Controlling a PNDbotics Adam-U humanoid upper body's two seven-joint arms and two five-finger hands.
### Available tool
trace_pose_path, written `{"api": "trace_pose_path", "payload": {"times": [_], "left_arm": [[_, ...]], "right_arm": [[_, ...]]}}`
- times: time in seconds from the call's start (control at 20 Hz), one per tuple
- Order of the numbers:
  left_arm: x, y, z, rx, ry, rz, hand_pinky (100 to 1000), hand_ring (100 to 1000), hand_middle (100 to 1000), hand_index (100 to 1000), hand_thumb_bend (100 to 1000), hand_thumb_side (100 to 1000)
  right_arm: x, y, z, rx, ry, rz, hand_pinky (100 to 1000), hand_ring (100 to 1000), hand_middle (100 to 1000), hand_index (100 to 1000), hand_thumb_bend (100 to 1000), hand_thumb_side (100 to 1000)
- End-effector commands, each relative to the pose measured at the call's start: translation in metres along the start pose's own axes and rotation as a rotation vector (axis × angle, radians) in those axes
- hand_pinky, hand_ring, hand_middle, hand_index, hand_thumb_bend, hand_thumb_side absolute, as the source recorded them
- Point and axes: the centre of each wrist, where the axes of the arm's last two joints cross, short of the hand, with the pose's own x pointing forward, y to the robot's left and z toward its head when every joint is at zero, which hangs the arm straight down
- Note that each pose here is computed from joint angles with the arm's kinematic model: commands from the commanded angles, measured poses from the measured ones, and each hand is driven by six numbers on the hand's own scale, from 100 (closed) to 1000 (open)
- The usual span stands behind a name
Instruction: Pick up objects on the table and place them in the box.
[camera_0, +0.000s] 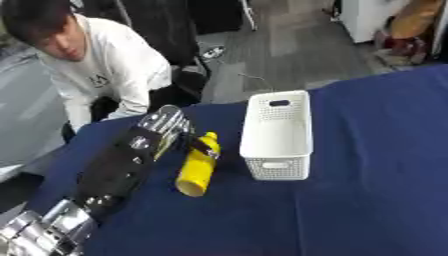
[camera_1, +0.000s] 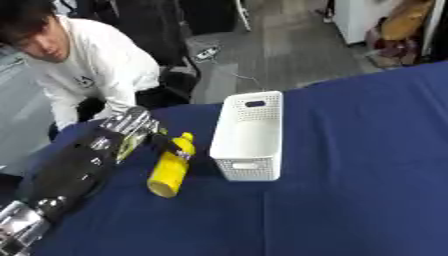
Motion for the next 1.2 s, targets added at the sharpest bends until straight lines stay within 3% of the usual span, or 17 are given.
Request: {"api": "trace_pose_path", "payload": {"times": [0.05, 0.8, 0.85, 0.9, 0.95, 1.0, 1.05, 1.2], "left_arm": [[-0.011, 0.005, 0.003, 0.015, 0.038, 0.005, 477, 732, 614, 678, 956, 1000], [-0.002, -0.010, -0.009, -0.024, 0.073, -0.044, 498, 743, 625, 659, 872, 1000], [-0.003, -0.011, -0.010, -0.030, 0.074, -0.046, 497, 737, 624, 626, 742, 1000], [-0.003, -0.013, -0.012, -0.037, 0.075, -0.048, 497, 738, 624, 629, 761, 1000], [-0.004, -0.014, -0.013, -0.042, 0.077, -0.049, 491, 714, 617, 568, 467, 804], [-0.005, -0.015, -0.014, -0.047, 0.080, -0.049, 490, 711, 615, 565, 442, 788], [-0.005, -0.015, -0.014, -0.049, 0.080, -0.047, 477, 676, 570, 505, 308, 726], [-0.006, -0.016, -0.014, -0.051, 0.076, -0.043, 454, 622, 510, 441, 233, 675]], "right_arm": [[0.002, 0.004, -0.008, 0.017, -0.027, -0.013, 232, 273, 321, 440, 100, 1000], [0.001, 0.007, -0.012, 0.018, -0.040, -0.027, 232, 273, 321, 440, 100, 1000], [0.001, 0.007, -0.012, 0.018, -0.040, -0.027, 232, 273, 321, 440, 100, 1000], [0.001, 0.007, -0.012, 0.018, -0.040, -0.027, 232, 273, 321, 440, 100, 1000], [0.001, 0.007, -0.012, 0.018, -0.040, -0.027, 232, 273, 321, 440, 100, 1000], [0.001, 0.007, -0.012, 0.018, -0.039, -0.026, 233, 273, 321, 440, 100, 1000], [0.001, 0.006, -0.012, 0.018, -0.038, -0.026, 233, 273, 321, 440, 100, 1000], [0.001, 0.006, -0.012, 0.018, -0.037, -0.024, 233, 273, 320, 440, 100, 1000]]}}
